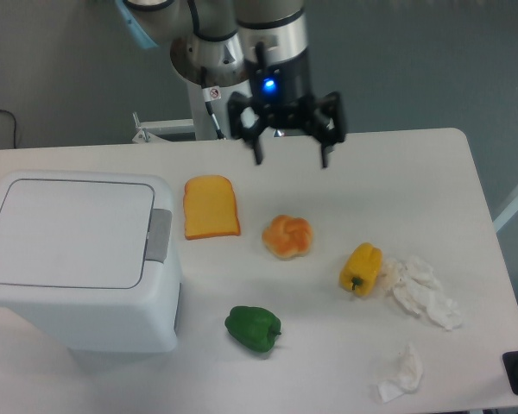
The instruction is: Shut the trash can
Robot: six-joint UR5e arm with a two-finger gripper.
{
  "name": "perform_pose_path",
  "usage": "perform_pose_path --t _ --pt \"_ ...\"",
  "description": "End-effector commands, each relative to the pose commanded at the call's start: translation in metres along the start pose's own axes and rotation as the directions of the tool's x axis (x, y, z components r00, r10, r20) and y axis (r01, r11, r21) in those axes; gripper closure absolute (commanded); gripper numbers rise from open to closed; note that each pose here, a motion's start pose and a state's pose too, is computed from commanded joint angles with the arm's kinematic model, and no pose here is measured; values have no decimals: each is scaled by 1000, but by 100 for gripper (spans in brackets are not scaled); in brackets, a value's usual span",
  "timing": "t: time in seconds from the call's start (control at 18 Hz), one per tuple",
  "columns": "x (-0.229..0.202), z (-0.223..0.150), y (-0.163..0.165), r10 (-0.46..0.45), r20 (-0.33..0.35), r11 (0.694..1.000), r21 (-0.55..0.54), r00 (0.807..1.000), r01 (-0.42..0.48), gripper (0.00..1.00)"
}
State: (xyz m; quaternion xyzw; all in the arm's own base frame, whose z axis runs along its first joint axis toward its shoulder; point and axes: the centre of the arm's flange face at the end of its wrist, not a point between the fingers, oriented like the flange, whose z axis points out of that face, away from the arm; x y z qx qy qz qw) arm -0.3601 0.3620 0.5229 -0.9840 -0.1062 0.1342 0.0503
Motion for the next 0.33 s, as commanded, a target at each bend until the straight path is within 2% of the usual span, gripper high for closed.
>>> perform_pose_path --t 0.22,0.33 --pt "-34 3 52 -65 -6 995 -74 998 65 0" --pt "-53 2 74 -41 -7 995 -90 999 40 0"
